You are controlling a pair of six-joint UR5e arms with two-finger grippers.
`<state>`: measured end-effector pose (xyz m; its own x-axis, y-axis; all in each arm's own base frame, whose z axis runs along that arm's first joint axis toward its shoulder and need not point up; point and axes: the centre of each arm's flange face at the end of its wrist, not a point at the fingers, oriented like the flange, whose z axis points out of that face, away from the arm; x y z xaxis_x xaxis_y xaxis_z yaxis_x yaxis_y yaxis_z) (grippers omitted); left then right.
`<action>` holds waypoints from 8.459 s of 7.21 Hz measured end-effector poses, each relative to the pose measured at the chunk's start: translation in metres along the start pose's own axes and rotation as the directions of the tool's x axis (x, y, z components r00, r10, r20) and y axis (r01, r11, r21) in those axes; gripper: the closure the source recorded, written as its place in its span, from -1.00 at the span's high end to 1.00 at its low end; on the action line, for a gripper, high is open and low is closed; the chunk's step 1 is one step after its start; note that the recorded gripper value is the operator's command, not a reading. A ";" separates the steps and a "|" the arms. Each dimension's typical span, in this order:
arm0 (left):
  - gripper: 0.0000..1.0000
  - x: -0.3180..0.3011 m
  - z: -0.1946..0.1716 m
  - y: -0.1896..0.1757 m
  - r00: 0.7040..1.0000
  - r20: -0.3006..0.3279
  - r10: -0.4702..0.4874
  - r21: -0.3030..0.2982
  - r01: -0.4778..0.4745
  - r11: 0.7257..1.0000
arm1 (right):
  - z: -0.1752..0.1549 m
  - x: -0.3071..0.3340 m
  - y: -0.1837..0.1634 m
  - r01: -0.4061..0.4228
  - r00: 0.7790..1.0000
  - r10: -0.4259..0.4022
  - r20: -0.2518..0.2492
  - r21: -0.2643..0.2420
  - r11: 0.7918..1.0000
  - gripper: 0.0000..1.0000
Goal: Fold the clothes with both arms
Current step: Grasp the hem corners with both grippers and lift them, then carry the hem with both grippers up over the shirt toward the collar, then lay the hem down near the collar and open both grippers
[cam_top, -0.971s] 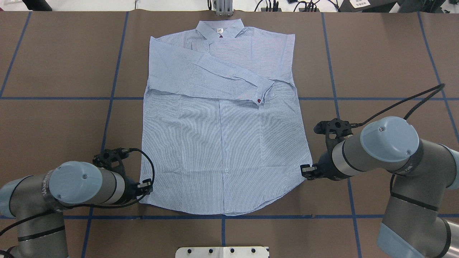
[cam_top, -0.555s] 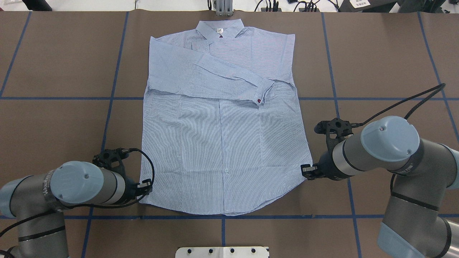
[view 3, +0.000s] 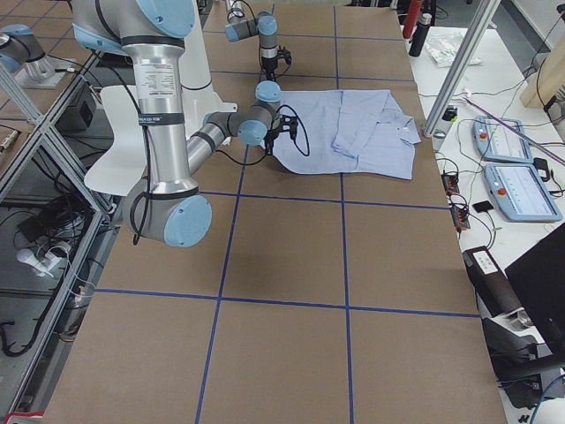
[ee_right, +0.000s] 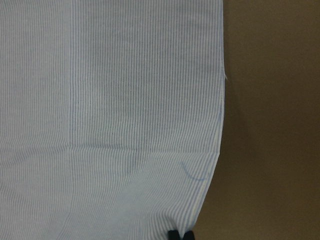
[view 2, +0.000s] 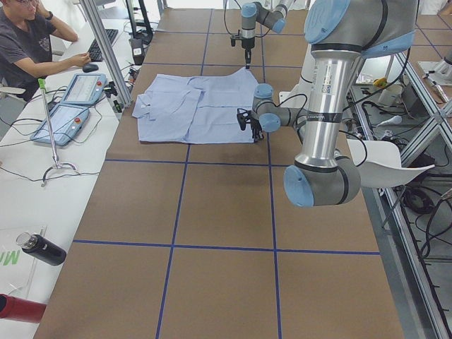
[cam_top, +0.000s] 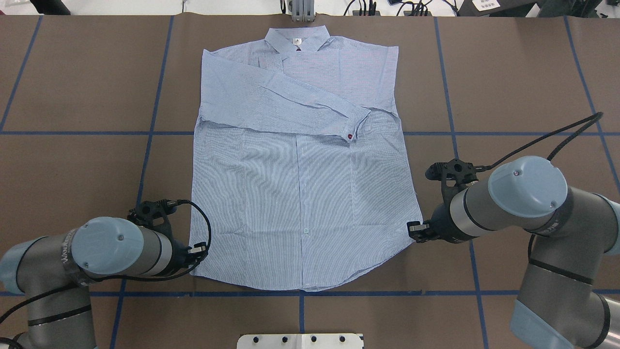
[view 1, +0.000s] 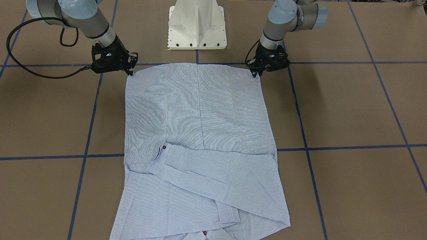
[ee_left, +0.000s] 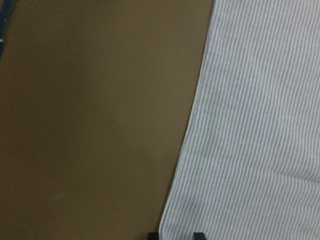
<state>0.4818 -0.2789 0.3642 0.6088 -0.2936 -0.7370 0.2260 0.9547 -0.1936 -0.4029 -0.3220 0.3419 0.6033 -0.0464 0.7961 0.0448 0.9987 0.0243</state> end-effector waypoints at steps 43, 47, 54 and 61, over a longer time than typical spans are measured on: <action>-1.00 0.019 -0.123 -0.032 0.998 0.060 -0.001 -0.066 0.005 0.998 | -0.073 0.028 -0.095 -0.172 0.971 0.186 0.148 -0.103 0.980 -1.00; -1.00 0.048 -0.122 -0.102 0.999 0.053 -0.001 0.012 0.000 1.000 | -0.082 -0.015 -0.161 -0.181 0.968 0.183 0.173 -0.027 0.983 -1.00; -1.00 0.067 -0.101 -0.243 0.996 0.050 0.075 0.105 -0.080 0.991 | -0.077 -0.045 -0.290 -0.233 0.965 0.227 0.131 0.033 0.972 -1.00; -1.00 0.047 -0.087 -0.325 0.996 0.020 0.089 0.161 -0.091 0.983 | -0.048 -0.026 -0.362 -0.224 0.968 0.212 0.134 0.084 0.971 -1.00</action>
<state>0.3706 -0.5983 0.3364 0.6416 -0.2082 -0.7382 0.2893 0.9570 -0.0185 -0.3961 -0.6829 0.2831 0.4864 0.1696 0.8571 -0.1588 0.9818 -0.1041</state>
